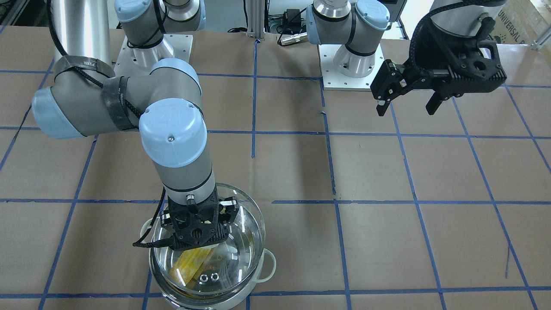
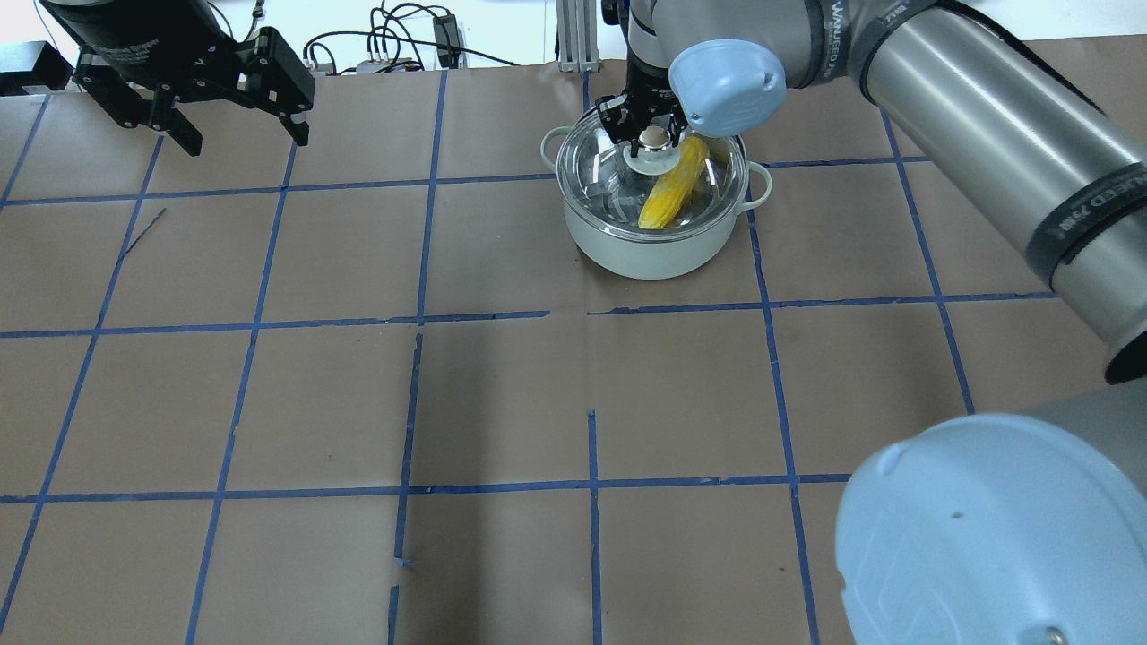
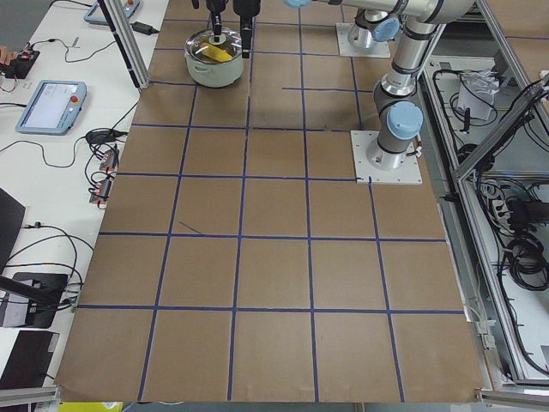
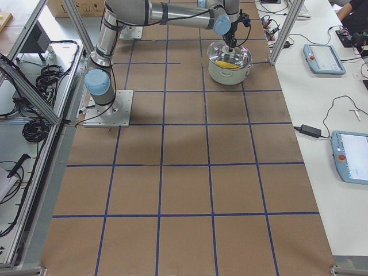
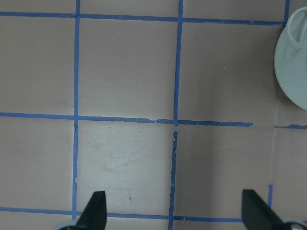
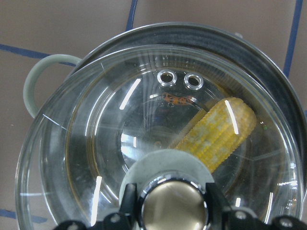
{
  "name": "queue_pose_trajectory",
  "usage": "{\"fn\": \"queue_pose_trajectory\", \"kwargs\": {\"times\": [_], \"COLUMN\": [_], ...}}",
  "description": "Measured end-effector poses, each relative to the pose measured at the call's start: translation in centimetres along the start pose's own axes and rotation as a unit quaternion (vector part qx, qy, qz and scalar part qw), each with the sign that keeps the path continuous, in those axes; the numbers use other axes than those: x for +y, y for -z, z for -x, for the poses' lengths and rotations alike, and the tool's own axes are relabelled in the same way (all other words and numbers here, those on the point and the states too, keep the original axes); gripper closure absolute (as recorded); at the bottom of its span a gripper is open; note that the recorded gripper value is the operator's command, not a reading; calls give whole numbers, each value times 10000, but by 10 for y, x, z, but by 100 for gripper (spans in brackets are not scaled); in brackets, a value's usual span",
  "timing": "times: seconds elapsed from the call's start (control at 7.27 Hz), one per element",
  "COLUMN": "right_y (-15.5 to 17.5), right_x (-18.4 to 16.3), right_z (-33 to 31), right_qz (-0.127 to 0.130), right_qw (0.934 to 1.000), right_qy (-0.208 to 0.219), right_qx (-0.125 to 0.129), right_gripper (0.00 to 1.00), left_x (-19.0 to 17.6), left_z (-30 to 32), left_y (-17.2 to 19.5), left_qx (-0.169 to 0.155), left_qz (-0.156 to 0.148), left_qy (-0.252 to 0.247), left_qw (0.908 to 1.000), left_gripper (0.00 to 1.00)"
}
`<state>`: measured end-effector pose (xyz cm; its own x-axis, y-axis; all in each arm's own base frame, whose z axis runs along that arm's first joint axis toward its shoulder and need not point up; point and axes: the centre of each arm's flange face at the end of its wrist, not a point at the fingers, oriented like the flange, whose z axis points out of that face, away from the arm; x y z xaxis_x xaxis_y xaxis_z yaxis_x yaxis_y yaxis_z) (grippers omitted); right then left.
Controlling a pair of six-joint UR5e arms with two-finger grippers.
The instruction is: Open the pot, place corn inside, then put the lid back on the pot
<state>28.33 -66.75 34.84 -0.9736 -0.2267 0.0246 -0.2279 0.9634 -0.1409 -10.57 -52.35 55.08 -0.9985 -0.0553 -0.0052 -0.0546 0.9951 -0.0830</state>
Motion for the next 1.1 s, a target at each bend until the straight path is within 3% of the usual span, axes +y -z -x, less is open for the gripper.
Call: {"fn": "queue_pose_trajectory", "kwargs": {"times": [1.1], "right_y": [20], "right_x": [-3], "right_z": [-6], "right_qz": [-196], "right_qw": [9998], "right_qy": [-34], "right_qx": [43], "right_gripper": [54], "left_x": [2], "left_z": [0], "left_y": [-5], "left_qx": [-16], "left_qz": [48], "left_qy": [1], "left_qw": [10000], "left_gripper": [0]}}
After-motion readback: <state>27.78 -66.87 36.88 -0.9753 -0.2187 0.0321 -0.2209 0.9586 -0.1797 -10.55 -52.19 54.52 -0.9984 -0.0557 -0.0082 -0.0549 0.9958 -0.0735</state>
